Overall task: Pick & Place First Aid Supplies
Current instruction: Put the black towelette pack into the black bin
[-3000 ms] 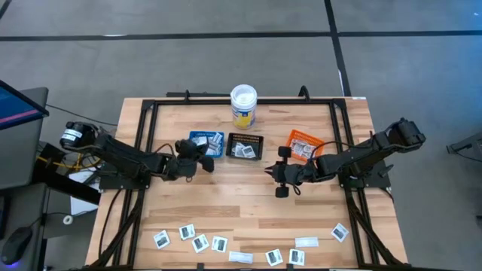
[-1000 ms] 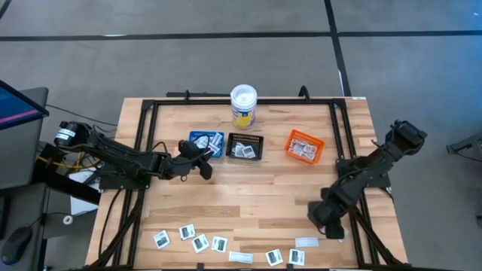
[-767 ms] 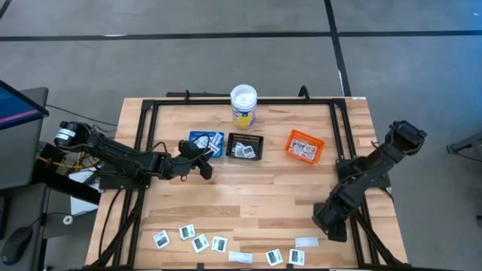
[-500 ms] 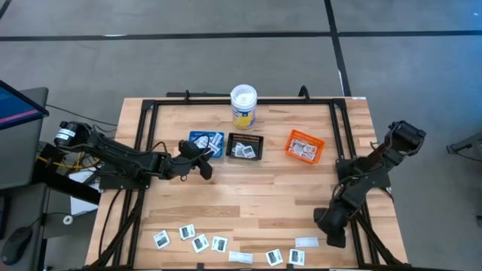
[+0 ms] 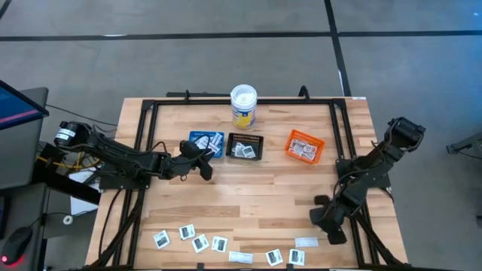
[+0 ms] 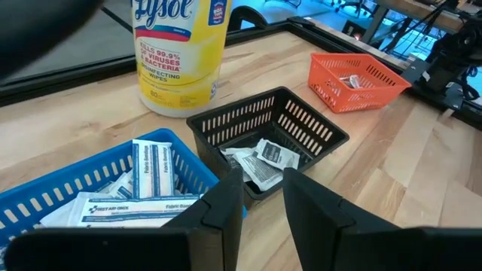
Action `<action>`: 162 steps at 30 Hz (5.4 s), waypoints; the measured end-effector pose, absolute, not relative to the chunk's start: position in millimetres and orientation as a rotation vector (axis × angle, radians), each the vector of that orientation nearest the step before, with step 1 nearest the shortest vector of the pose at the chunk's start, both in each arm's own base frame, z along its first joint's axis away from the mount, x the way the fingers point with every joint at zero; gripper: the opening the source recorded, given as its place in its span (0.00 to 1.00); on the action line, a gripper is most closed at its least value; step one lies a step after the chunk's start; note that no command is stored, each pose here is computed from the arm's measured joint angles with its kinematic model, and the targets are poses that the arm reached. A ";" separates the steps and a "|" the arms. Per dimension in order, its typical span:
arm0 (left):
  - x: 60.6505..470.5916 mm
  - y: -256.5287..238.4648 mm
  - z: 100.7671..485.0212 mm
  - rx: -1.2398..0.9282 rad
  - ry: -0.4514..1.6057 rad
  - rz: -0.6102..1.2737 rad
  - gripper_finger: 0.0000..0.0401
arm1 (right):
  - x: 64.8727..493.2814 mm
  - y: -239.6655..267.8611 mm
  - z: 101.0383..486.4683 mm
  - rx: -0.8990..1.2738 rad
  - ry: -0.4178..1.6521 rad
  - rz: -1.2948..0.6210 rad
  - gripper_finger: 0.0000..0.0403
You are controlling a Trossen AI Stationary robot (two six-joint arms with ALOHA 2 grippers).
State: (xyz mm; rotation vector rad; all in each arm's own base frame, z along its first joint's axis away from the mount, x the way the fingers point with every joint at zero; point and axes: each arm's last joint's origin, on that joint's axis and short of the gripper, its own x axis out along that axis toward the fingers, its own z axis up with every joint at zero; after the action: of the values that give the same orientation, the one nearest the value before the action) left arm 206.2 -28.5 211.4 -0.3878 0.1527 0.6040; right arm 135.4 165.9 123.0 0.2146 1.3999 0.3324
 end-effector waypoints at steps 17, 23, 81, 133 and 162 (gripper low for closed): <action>206.5 -28.6 212.1 -0.392 0.146 0.601 0.24 | 217.9 119.8 163.2 -0.286 0.872 -0.055 0.25; 206.5 -28.6 212.1 -0.392 0.146 0.601 0.24 | 205.6 116.9 155.9 -0.019 1.168 0.082 0.25; 206.9 -28.7 213.5 -0.400 0.132 0.599 0.24 | 320.9 -21.6 225.9 -0.322 0.685 -0.315 0.06; 209.1 -29.3 211.7 -0.400 0.137 0.592 0.24 | 287.7 3.0 135.0 0.137 1.003 -0.199 0.03; 209.5 -29.3 212.7 -0.406 0.126 0.590 0.24 | 318.8 -31.9 158.5 -0.255 0.676 -0.339 0.23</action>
State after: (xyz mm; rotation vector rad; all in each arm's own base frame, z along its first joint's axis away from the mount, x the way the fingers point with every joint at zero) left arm 209.5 -29.3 212.7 -0.4061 0.1264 0.5896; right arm 318.8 -31.9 158.5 -0.2555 0.6756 -0.3392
